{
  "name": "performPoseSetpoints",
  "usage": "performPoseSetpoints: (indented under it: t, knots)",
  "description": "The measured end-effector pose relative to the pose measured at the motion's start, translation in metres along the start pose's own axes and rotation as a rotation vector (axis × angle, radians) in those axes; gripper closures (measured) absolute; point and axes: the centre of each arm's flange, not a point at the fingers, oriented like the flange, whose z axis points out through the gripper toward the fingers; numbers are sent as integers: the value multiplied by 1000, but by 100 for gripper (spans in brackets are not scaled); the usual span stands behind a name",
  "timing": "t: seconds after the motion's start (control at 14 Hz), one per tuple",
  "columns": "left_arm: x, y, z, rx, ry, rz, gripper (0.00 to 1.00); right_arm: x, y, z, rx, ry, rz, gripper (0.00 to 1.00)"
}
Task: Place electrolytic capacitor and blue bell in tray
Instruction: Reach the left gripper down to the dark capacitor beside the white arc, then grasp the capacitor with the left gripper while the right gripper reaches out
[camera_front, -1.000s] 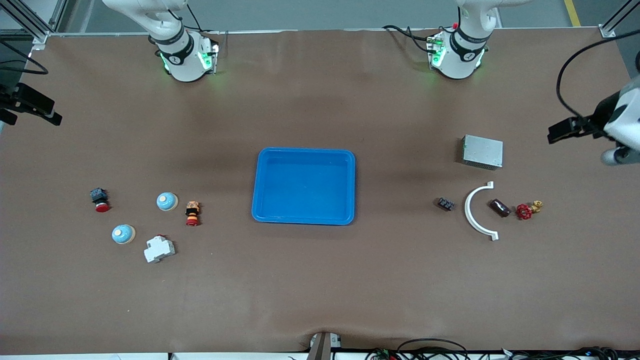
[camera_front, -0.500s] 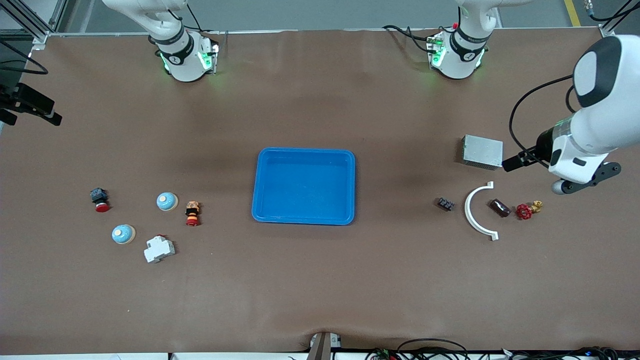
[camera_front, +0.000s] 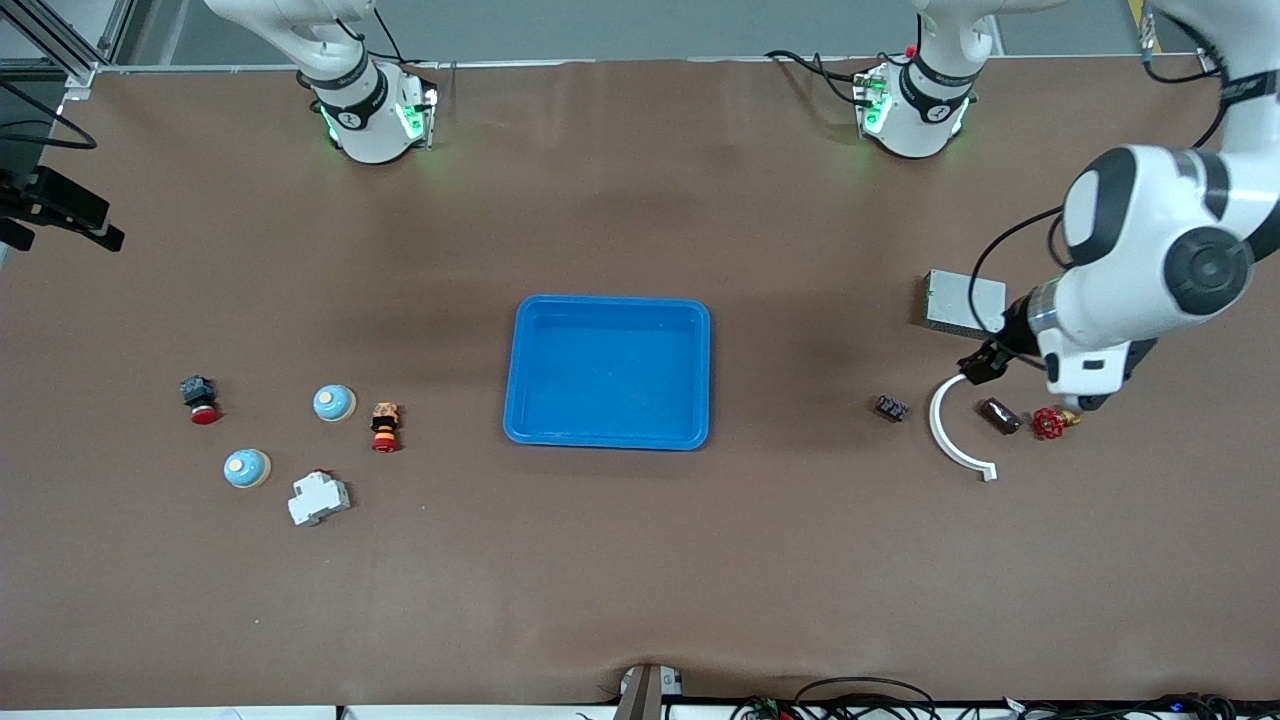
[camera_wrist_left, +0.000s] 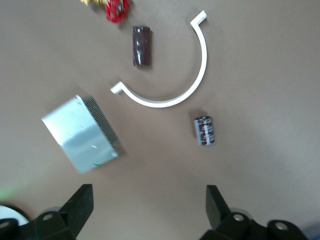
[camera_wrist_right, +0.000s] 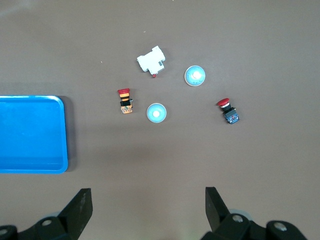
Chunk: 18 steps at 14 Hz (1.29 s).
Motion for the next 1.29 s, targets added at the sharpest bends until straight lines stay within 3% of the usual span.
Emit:
performPoseSetpoints:
  t: [0.5, 1.0, 1.29]
  knots:
    - [-1, 19, 78, -82, 28, -89, 1, 0, 0, 0, 0, 0, 0, 0]
    - [8, 32, 153, -118, 18, -96, 3, 4, 3, 2, -1, 20, 4, 0]
    - [10, 37, 187, -99, 44, -55, 7, 11, 16, 38, 0, -5, 19, 0]
